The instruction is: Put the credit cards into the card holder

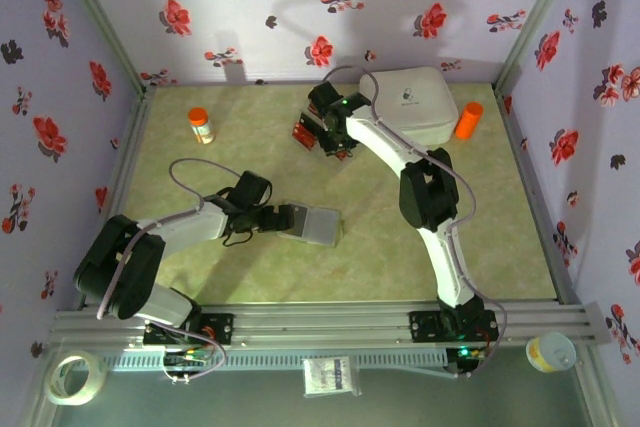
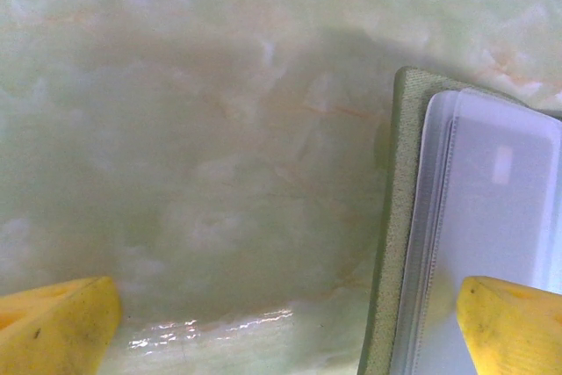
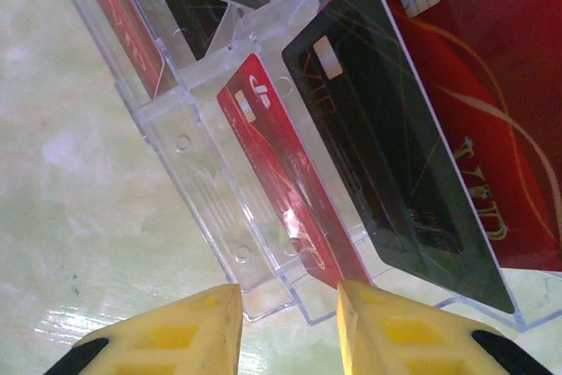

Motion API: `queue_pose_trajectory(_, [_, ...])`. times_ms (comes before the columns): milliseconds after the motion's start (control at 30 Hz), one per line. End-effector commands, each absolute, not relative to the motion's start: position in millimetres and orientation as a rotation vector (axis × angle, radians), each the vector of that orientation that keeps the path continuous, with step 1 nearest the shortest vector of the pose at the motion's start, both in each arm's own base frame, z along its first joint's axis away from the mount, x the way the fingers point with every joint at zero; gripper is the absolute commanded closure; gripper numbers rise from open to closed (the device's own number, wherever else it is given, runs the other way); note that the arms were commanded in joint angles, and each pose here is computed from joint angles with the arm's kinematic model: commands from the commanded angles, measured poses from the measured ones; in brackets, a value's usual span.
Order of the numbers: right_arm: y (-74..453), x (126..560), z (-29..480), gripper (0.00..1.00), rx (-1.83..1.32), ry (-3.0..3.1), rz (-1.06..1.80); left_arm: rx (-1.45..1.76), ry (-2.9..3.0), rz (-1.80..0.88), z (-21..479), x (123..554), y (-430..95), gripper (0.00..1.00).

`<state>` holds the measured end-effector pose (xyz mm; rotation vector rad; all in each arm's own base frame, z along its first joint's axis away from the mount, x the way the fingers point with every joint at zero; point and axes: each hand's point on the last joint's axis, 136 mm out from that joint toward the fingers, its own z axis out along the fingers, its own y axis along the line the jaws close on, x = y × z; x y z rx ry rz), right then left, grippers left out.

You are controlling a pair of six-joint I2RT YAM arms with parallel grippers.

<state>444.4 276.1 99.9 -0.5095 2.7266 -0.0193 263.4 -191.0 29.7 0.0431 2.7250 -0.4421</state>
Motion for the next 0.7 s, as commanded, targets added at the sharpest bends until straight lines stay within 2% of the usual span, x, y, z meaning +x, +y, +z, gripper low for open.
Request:
queue_pose_trajectory(0, [277.1, 453.5, 126.4, 0.65, -0.514, 2.648, -0.040, 0.027, 2.749, -0.414, 19.3, 257.5, -186.6, 0.00])
queue_pose_trajectory(667, [277.3, 466.9, 99.2, 0.67, -0.543, 2.661, -0.132, 0.027, 2.752, -0.421, 17.2, 255.7, -187.3, 0.00])
